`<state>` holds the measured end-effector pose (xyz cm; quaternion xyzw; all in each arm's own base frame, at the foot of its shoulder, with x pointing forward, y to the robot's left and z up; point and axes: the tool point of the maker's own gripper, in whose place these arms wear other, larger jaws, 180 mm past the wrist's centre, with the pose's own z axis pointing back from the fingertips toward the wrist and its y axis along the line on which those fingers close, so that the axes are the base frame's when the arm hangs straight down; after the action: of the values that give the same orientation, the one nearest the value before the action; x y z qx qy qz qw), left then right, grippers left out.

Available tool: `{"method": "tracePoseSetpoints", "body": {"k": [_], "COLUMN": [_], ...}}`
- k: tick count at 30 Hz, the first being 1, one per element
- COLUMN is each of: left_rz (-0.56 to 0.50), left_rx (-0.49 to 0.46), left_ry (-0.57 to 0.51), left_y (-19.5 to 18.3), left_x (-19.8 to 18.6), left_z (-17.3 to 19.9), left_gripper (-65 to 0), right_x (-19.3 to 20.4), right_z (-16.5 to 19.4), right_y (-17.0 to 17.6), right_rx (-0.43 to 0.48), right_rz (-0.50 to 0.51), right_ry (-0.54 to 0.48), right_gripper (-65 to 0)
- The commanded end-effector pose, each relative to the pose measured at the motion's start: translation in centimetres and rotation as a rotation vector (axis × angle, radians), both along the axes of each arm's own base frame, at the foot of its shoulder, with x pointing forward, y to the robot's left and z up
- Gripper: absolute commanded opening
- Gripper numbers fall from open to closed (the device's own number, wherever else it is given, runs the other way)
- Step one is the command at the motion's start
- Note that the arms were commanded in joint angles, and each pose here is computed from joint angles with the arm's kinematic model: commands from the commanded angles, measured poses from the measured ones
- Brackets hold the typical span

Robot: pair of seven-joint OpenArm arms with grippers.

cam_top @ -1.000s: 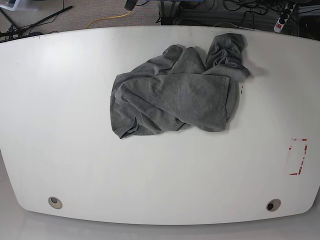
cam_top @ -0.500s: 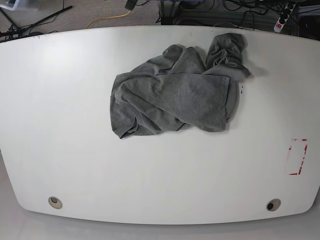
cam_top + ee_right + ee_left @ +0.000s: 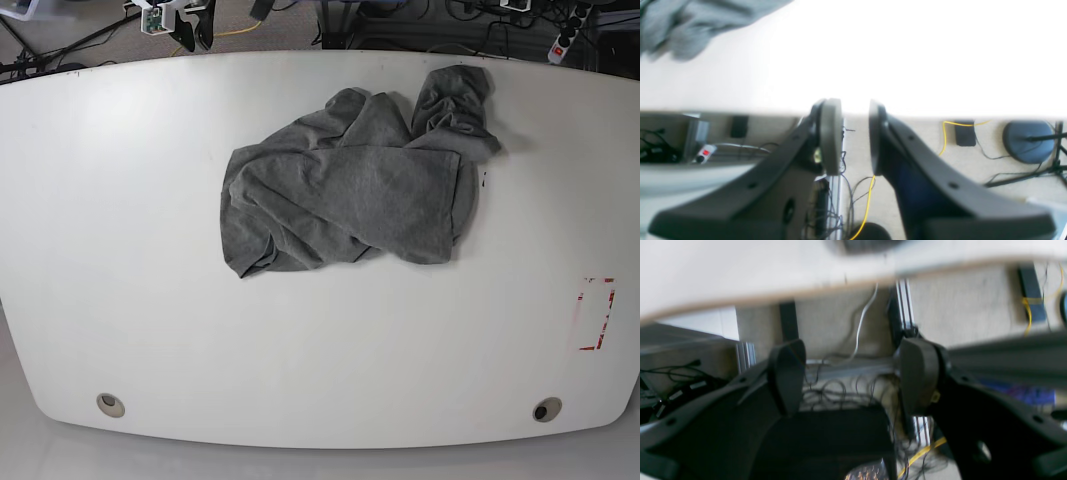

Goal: Fold the T-shirt properly
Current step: 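Lower the right gripper onto the grey T-shirt edge and grasp it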

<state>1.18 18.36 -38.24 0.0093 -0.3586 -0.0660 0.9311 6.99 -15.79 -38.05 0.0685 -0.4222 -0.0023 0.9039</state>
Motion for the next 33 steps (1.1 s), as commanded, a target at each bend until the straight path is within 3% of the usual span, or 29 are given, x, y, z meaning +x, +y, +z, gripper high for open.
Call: {"method": "tracePoseSetpoints", "body": {"k": [1,4,8,10,14,20,33], "left_rz": [0.006,0.005,0.005,0.012,0.034,0.040,0.032], "left_rx": [-0.009,-0.009,-0.010,-0.010,-0.018,-0.020,-0.015], "left_ry": [-0.029,-0.038,-0.057,-0.066,-0.085,-0.099,-0.134], "left_y": [-0.4,-0.4,-0.5,-0.5,-0.8,-0.8,-0.8], "left_x": [0.5,0.7,1.3,1.6,2.2,2.7,4.1], "left_z": [0.9,1.1,1.3,1.3,1.3,1.4,1.5], "left_gripper": [-24.6,-24.3,-16.5,-13.6,-12.9,-12.9,-13.1], "right_x": [1.9,3.5,6.4,7.5,10.5,15.3,25.5], "right_z": [0.7,0.5,0.6,0.6,1.1,1.7,5.0], "right_y": [0.1,0.1,-0.1,-0.2,0.2,1.4,-1.1], "right_rx": [0.006,-0.001,-0.021,-0.030,-0.037,-0.082,-0.209], "right_rz": [0.014,0.027,0.068,0.081,0.118,0.253,0.300], "right_ry": [-0.041,-0.046,-0.061,-0.063,-0.082,-0.050,-0.052], "right_gripper": [-51.0,-47.7,-35.2,-32.0,-31.2,-30.9,-30.9]}}
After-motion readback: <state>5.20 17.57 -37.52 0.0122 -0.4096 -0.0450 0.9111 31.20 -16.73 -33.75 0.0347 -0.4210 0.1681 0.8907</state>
